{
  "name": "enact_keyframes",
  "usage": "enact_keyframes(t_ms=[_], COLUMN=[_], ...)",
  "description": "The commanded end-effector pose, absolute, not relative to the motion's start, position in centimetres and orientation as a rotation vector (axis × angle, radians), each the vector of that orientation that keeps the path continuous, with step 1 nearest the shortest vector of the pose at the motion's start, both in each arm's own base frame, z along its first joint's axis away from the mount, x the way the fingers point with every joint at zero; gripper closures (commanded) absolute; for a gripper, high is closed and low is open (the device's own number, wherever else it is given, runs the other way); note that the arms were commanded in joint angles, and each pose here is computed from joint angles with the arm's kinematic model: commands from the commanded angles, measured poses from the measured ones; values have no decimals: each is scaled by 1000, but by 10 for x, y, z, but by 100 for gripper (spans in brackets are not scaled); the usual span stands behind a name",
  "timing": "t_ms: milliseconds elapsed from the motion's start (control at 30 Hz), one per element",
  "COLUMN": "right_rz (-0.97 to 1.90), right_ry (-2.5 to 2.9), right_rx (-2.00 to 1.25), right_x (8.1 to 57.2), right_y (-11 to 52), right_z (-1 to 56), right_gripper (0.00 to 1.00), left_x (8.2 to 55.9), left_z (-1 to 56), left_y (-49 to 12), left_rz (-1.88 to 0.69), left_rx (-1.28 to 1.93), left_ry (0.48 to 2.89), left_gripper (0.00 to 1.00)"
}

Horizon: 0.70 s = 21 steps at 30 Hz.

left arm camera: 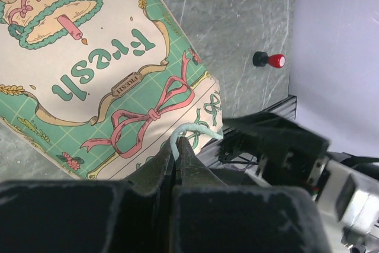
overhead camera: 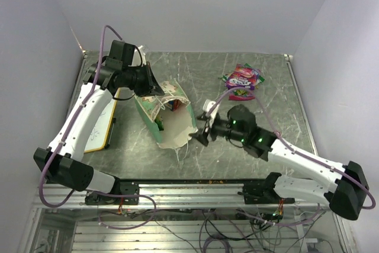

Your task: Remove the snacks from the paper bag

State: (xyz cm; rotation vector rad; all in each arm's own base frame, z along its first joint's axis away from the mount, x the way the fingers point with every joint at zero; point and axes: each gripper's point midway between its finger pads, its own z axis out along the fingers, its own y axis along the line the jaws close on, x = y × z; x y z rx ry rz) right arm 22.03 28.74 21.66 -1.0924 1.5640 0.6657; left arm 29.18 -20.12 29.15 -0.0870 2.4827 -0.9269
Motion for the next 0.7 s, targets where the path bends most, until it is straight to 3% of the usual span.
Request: enact_keyframes(t_ms=[0, 133, 467, 667], right_rz=[841, 707, 377, 397], right_ry=[1383, 1331, 1262, 1199], right_rx=[-988, -1023, -1069, -1045], right_x=[191, 187, 237, 249], right_y=[336, 364, 392, 421], right_z=[245, 229, 168, 150], right_gripper=[31, 35, 55, 56], left_x=[277, 271, 263, 264], left_z=[295, 292, 282, 283], left_y=[-195, -195, -189, -185], left_rz=[-936, -949, -914, -876], left_rx=[-43, -37, -73, -46], left_ry=[2466, 2482, 2541, 2531], left_gripper=[93, 93, 93, 93])
